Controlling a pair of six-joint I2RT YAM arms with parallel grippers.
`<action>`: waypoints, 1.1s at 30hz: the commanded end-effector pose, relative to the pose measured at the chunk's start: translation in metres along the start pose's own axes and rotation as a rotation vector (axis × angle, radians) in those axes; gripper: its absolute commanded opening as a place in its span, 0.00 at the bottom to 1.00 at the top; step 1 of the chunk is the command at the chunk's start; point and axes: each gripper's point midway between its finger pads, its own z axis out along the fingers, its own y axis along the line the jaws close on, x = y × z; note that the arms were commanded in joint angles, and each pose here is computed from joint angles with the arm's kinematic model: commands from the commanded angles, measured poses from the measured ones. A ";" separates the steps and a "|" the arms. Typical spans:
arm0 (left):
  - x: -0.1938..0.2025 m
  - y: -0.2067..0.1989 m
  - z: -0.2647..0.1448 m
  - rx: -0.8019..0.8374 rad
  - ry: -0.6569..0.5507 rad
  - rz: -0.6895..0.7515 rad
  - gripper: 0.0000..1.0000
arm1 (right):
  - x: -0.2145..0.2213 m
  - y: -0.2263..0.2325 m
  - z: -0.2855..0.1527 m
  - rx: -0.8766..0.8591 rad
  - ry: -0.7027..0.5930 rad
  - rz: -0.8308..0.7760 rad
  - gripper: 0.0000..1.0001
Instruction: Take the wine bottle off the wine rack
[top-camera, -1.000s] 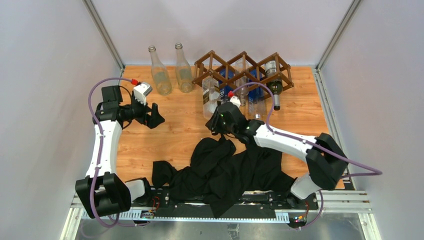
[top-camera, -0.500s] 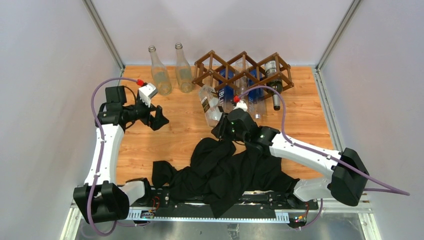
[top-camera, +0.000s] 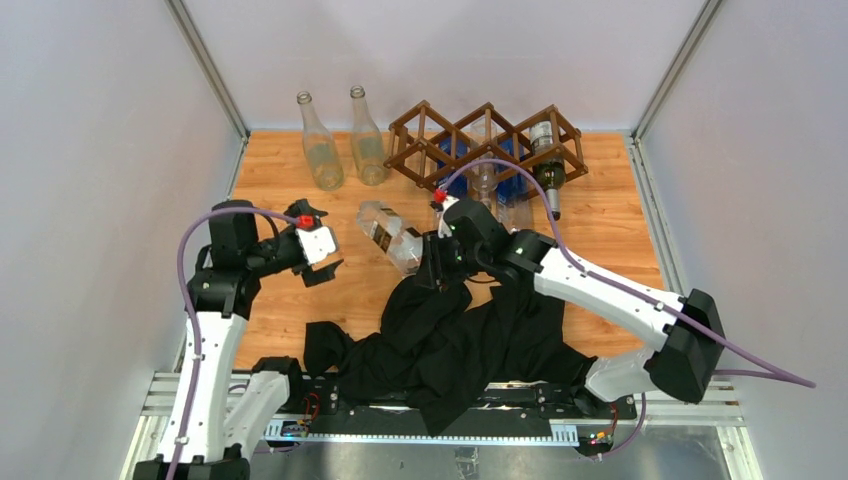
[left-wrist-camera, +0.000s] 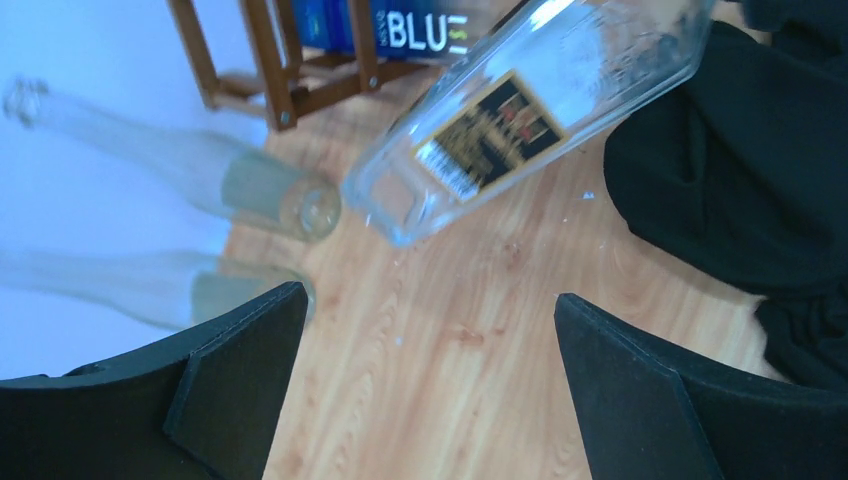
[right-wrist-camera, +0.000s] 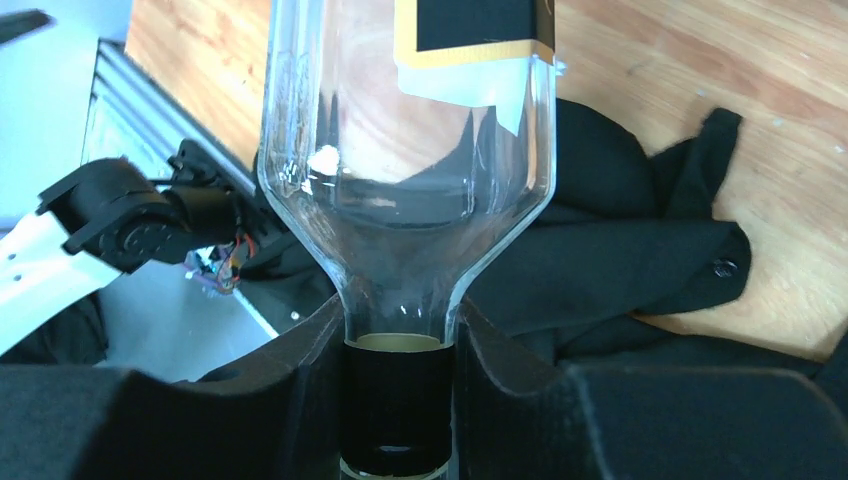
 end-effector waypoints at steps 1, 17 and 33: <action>-0.008 -0.010 0.008 0.041 0.002 0.280 1.00 | -0.035 0.062 -0.018 -0.231 -0.026 -0.140 0.00; 0.014 -0.070 0.040 0.237 0.037 0.492 1.00 | -0.024 0.095 -0.017 -0.390 0.108 -0.196 0.00; 0.018 -0.081 0.042 0.266 0.036 0.488 0.88 | -0.024 0.145 0.007 -0.491 0.141 -0.234 0.00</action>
